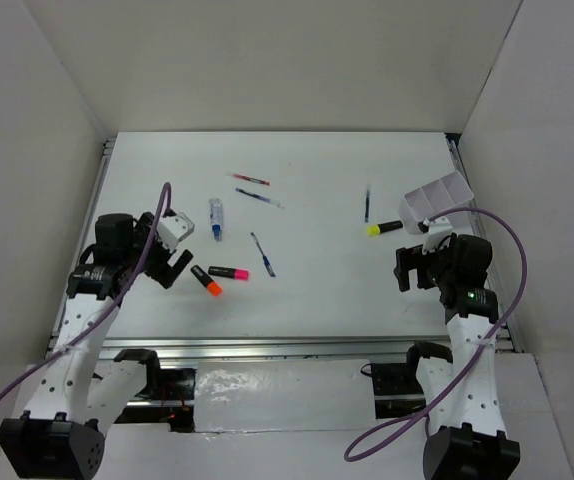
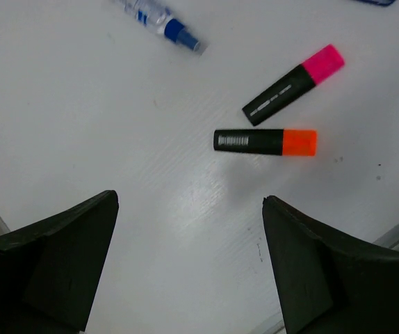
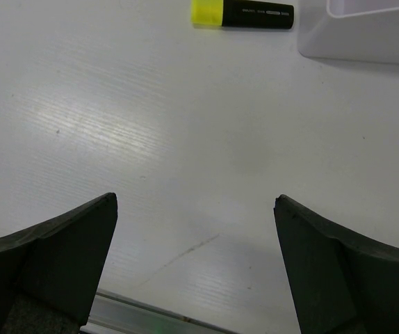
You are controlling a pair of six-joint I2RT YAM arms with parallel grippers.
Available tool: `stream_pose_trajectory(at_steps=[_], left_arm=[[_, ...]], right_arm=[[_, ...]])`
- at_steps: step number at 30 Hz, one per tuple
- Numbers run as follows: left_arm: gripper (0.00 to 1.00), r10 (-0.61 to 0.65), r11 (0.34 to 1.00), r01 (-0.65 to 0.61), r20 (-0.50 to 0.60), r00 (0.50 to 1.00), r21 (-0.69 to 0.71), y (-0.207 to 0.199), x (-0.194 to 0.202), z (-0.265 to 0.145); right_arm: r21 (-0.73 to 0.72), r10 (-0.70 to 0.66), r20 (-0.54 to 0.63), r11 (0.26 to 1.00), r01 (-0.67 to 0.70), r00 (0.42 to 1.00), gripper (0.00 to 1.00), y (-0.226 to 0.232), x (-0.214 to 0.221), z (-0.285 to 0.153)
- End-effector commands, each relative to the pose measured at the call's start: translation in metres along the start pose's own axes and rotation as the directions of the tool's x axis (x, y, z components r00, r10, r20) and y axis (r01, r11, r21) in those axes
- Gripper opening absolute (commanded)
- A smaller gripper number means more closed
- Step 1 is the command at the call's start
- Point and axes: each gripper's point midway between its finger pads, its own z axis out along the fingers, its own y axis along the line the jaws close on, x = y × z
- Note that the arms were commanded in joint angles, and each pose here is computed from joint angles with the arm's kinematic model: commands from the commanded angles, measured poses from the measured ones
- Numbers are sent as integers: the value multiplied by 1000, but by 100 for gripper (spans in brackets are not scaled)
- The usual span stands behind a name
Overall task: Sort the stationery into containers
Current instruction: Pick up the pen from the center of the board.
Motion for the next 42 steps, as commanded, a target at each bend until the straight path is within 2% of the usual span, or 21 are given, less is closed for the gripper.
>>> stream_pose_trajectory(at_steps=[1, 2, 3, 5, 7, 9, 11, 12, 14, 15, 16, 17, 18, 20, 22, 25, 26, 32, 35, 42], left_arm=[[97, 215, 962, -240, 177, 960, 132, -7, -52, 10], [96, 241, 951, -270, 185, 953, 151, -6, -58, 14], [93, 315, 925, -350, 214, 925, 149, 0, -74, 15], [89, 345, 863, -403, 226, 911, 305, -17, -71, 31], [84, 408, 790, -486, 273, 871, 374, -21, -86, 47], [83, 430, 760, -522, 303, 851, 387, -19, -106, 55], [83, 454, 682, -531, 278, 846, 502, -37, -97, 74], [81, 514, 631, -602, 318, 797, 489, -34, -109, 79], [77, 555, 539, -626, 321, 767, 564, -48, -99, 99], [72, 589, 448, -663, 360, 723, 600, -55, -93, 107], [70, 596, 402, -673, 381, 707, 621, -59, -89, 111], [67, 614, 347, -721, 436, 658, 599, -60, -98, 114], [66, 595, 317, -687, 427, 681, 654, -69, -88, 123], [65, 588, 305, -695, 446, 675, 651, -71, -100, 135], [65, 584, 258, -677, 447, 677, 689, -83, -94, 150], [66, 616, 199, -696, 464, 637, 690, -95, -95, 170], [66, 630, 171, -715, 483, 608, 678, -102, -99, 172], [61, 691, 50, -722, 498, 524, 690, -127, -85, 196], [59, 717, 15, -715, 491, 496, 699, -134, -75, 207], [53, 755, -20, -692, 465, 462, 721, -135, -55, 224]], right_arm=[[-2, -9, 12, 1000, 9, 1000, 100, -2, -4, 0], [0, -8, 10, 1000, 8, 1000, 100, -2, -3, 1], [3, -10, 12, 1000, 10, 1000, 100, -3, -4, 0], [1, -4, 4, 1000, 4, 1000, 100, -3, -2, 1], [3, -5, 1, 1000, 5, 1000, 100, -3, -1, 2], [8, 0, -3, 1000, 0, 1000, 100, -5, 0, 2], [10, 6, -9, 1000, -6, 1000, 100, -6, 1, 3], [11, 7, -11, 1000, -7, 1000, 100, -6, 2, 3], [12, 9, -15, 1000, -9, 1000, 100, -7, 2, 4], [17, 13, -18, 1000, -13, 1000, 100, -9, 3, 4], [17, 14, -20, 1000, -13, 1000, 100, -9, 4, 4], [16, 14, -26, 1000, -14, 1000, 100, -9, 5, 5], [18, 16, -28, 1000, -16, 999, 100, -10, 4, 5], [18, 20, -38, 1000, -19, 999, 100, -10, 7, 6], [23, 26, -47, 999, -25, 999, 100, -12, 9, 7], [28, 33, -52, 999, -31, 998, 100, -14, 10, 7], [29, 33, -54, 999, -32, 998, 100, -14, 10, 8], [33, 40, -66, 999, -38, 997, 100, -16, 12, 9], [35, 40, -68, 999, -38, 997, 100, -16, 13, 9], [33, 43, -71, 999, -41, 997, 100, -16, 13, 9]])
